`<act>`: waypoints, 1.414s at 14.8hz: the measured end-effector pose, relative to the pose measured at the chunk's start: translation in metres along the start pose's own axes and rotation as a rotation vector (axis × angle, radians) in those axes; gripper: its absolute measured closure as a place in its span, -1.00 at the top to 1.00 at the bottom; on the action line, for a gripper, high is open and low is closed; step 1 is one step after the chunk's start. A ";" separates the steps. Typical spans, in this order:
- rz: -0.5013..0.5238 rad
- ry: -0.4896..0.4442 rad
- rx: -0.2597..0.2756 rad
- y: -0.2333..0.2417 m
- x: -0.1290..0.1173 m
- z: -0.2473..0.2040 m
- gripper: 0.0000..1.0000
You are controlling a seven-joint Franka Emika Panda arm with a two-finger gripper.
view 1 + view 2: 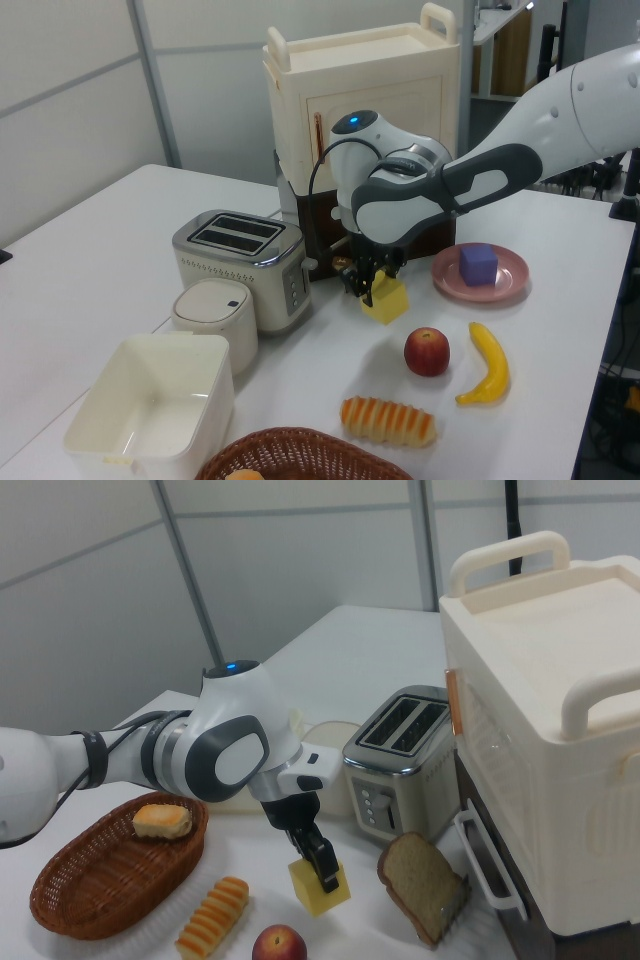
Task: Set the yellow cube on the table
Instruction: 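Carry the yellow cube beside the apple and lower it onto the table, then open the gripper and raise it away from the yellow cube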
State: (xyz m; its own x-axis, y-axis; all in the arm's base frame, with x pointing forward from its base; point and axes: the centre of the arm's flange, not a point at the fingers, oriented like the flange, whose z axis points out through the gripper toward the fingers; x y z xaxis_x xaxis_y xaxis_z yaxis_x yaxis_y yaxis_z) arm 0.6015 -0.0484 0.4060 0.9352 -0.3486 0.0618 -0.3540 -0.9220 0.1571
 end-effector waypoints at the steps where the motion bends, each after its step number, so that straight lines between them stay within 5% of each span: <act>1: -0.006 -0.004 0.000 -0.004 0.000 0.003 0.16; 5: -0.041 0.000 -0.030 -0.012 0.002 0.012 0.98; 13: -0.032 0.037 -0.026 -0.009 0.013 -0.009 1.00; 21: -0.032 0.000 -0.067 0.065 0.013 -0.136 1.00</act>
State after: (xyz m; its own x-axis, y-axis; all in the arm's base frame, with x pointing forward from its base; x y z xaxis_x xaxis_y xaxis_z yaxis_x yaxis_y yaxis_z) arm 0.5901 -0.0900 0.5511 0.9462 -0.3188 0.0561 -0.3231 -0.9193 0.2249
